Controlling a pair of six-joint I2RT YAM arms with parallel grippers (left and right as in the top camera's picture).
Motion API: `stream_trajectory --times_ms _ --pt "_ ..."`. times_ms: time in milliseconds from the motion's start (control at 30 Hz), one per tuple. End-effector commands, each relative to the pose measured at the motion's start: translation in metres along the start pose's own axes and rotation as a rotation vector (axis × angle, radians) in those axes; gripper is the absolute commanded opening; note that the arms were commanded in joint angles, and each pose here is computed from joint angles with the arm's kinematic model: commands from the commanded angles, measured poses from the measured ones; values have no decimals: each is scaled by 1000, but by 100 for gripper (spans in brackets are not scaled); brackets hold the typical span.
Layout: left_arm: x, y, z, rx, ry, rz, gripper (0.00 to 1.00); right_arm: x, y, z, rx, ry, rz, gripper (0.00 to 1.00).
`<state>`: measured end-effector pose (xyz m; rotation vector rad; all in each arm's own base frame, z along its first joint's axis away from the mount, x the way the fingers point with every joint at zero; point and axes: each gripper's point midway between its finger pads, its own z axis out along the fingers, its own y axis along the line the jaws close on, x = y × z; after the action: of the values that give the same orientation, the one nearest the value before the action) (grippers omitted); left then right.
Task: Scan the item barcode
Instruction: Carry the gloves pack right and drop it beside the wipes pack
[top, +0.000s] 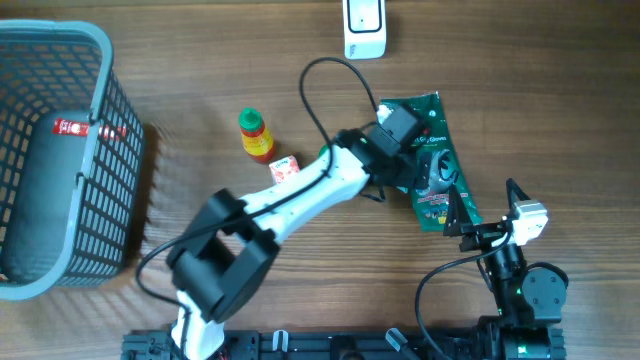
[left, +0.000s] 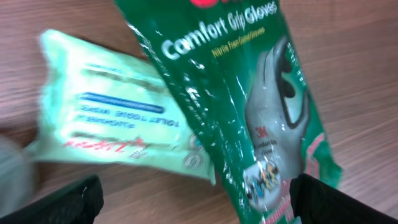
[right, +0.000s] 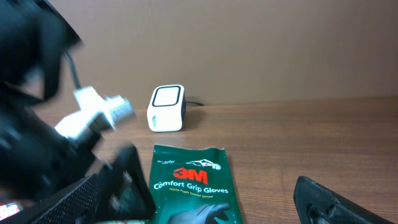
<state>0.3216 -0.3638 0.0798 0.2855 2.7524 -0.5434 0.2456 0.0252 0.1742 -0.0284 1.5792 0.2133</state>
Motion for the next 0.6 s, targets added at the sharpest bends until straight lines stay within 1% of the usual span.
stream_trajectory --times_ms 0,167,200,233,300,367,400,433,467,567 --pt "-36 3 -70 55 -125 -26 100 -1 -2 0 12 -6 -13 100" --pt "-61 11 -170 97 -305 27 100 -1 -2 0 12 -6 -13 100" --pt "-68 20 -204 81 -383 11 100 -1 -2 0 12 -6 -13 100" --pt "-71 28 -225 66 -434 -3 100 -1 -2 0 12 -6 -13 100" --pt "-75 55 -281 12 -571 -56 100 -1 -2 0 12 -6 -13 100" --pt "-72 78 -316 -31 -646 -109 100 -1 -2 0 12 -6 -13 100" --pt "-66 103 -343 -79 -707 -199 100 -1 -2 0 12 -6 -13 100" --pt "-61 122 -360 -120 -747 -265 100 -1 -2 0 12 -6 -13 100" --pt "-48 159 -390 -207 -822 -381 100 -1 -2 0 12 -6 -13 100" --pt "-23 214 -435 -337 -937 -565 100 -1 -2 0 12 -6 -13 100"
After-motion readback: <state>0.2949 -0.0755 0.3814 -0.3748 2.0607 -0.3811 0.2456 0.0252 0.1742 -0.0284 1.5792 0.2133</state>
